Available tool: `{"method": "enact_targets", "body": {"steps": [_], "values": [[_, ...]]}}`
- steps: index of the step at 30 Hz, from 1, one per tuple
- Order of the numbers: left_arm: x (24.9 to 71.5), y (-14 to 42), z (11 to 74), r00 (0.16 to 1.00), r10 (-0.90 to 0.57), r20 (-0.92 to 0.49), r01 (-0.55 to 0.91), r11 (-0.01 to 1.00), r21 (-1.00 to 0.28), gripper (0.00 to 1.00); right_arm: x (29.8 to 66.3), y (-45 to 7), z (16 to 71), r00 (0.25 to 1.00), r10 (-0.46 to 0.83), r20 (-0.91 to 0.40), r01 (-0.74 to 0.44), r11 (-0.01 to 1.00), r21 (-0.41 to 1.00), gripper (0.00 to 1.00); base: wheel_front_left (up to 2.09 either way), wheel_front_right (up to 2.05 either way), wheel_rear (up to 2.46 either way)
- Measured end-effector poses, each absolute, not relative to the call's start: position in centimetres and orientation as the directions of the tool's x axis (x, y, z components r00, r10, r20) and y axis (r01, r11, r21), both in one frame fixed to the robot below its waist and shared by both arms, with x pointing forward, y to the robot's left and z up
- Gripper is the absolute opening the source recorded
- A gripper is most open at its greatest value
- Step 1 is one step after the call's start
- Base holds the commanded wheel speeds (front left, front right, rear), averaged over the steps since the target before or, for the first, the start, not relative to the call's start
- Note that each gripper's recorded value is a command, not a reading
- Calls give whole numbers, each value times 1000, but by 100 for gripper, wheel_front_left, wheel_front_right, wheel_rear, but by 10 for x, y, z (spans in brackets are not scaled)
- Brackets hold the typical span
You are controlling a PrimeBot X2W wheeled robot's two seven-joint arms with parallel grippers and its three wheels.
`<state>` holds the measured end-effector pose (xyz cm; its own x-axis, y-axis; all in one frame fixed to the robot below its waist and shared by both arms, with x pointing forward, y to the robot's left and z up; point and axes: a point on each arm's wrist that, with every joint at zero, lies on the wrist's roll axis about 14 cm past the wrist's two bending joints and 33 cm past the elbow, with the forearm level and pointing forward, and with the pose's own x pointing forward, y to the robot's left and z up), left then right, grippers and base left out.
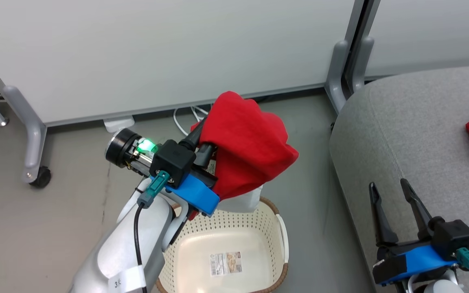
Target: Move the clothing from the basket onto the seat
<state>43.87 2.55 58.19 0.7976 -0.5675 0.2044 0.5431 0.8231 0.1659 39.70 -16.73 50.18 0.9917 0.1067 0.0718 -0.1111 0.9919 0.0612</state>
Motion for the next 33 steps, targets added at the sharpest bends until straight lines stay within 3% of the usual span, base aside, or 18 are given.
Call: {"method": "enact_targets", "body": {"steps": [14, 21, 33], "values": [[418, 23, 595, 779, -586, 224, 552, 810, 198, 0, 383, -152, 517, 980, 162, 113, -167, 985, 40, 100, 0, 0, 0], [419, 22, 589, 781, -588, 212, 557, 808, 191, 0, 387, -120, 528, 944, 301, 137, -303, 953, -11, 100, 0, 0, 0], [423, 18, 578, 780, -596, 189, 569, 802, 181, 0, 390, -50, 545, 804, 574, 152, -561, 818, -125, 100, 0, 0, 0]]}}
